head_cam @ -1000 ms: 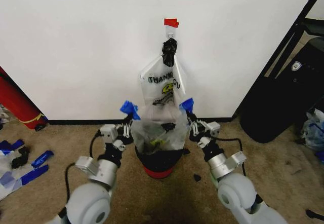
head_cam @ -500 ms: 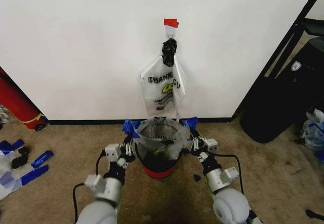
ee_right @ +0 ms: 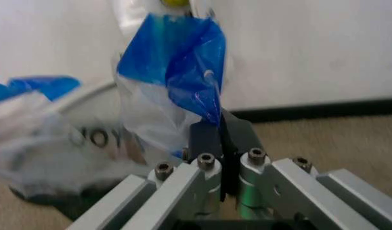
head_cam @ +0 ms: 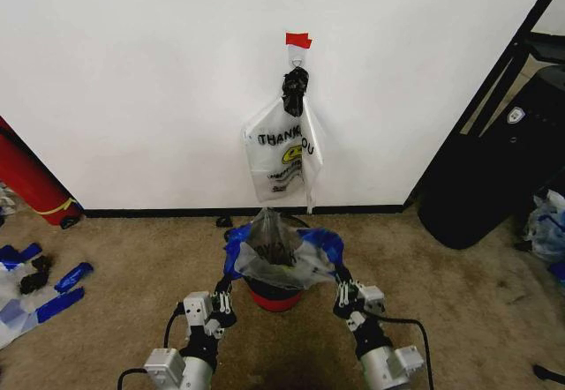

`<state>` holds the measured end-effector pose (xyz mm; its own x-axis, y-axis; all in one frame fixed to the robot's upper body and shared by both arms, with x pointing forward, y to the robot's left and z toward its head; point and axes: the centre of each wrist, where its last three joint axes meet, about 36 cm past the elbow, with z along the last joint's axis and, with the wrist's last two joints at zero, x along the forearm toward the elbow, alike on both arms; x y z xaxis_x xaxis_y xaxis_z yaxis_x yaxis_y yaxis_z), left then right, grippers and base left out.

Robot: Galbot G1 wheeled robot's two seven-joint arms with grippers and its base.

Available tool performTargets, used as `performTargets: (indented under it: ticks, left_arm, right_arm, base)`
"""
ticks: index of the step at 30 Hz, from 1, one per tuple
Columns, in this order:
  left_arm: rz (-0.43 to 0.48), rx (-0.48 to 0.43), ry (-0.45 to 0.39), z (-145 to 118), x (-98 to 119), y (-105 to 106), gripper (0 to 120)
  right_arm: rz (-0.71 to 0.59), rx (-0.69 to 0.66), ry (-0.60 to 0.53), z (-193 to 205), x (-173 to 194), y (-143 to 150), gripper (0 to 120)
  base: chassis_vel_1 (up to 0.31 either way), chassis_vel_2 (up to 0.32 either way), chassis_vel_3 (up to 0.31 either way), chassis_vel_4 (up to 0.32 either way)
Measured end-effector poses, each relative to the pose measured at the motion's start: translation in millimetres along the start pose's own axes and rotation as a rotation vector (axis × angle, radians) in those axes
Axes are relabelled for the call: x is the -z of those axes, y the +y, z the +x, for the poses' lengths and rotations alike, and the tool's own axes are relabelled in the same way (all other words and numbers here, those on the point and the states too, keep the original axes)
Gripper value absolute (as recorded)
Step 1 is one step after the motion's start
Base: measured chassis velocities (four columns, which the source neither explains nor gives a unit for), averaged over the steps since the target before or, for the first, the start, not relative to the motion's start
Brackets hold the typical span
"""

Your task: Pick up the garbage bag from the wall and place it over the trash bin.

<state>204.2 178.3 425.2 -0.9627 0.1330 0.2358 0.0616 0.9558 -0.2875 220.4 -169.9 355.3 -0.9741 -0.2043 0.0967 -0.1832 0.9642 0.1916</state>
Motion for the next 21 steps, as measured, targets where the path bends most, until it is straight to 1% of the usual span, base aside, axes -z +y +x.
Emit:
performTargets:
  ticks: [7, 9, 11, 13, 14, 16, 21]
  left_arm:
    - [-0.003, 0.011, 0.009, 8.7, 4.9, 0.9, 0]
    - [0.0, 0.019, 0.023, 13.3, 5.0, 0.0, 0]
    - [0.012, 0.024, 0.038, 16.0, 3.0, -2.0, 0]
    - [0.064, 0.046, 0.077, 19.1, -1.9, -7.3, 0]
    - [0.064, 0.046, 0.077, 19.1, -1.9, -7.3, 0]
    - [0.101, 0.073, 0.101, 15.8, -10.0, -8.4, 0]
    - [0.115, 0.1, 0.118, 5.7, -17.3, -5.9, 0]
  right_arm:
    - [-0.014, -0.035, 0.026, 11.1, -1.9, -0.5, 0]
    - [-0.021, -0.055, 0.036, 13.8, -1.8, -1.3, 0]
    - [-0.026, -0.07, 0.043, 14.0, -2.0, -1.6, 0]
    - [-0.038, -0.101, 0.066, 12.0, -6.8, -1.9, 0]
    - [-0.038, -0.101, 0.066, 12.0, -6.8, -1.9, 0]
    - [-0.055, -0.134, 0.091, 4.5, -13.8, -2.4, 0]
    - [-0.082, -0.172, 0.112, -12.1, -18.6, -5.5, 0]
  base:
    - [0.0, 0.0, 0.0, 0.0]
    - [0.0, 0.0, 0.0, 0.0]
    - [0.0, 0.0, 0.0, 0.0]
    - [0.0, 0.0, 0.0, 0.0]
    - [0.0, 0.0, 0.0, 0.0]
    - [0.0, 0.0, 0.0, 0.0]
    - [0.0, 0.0, 0.0, 0.0]
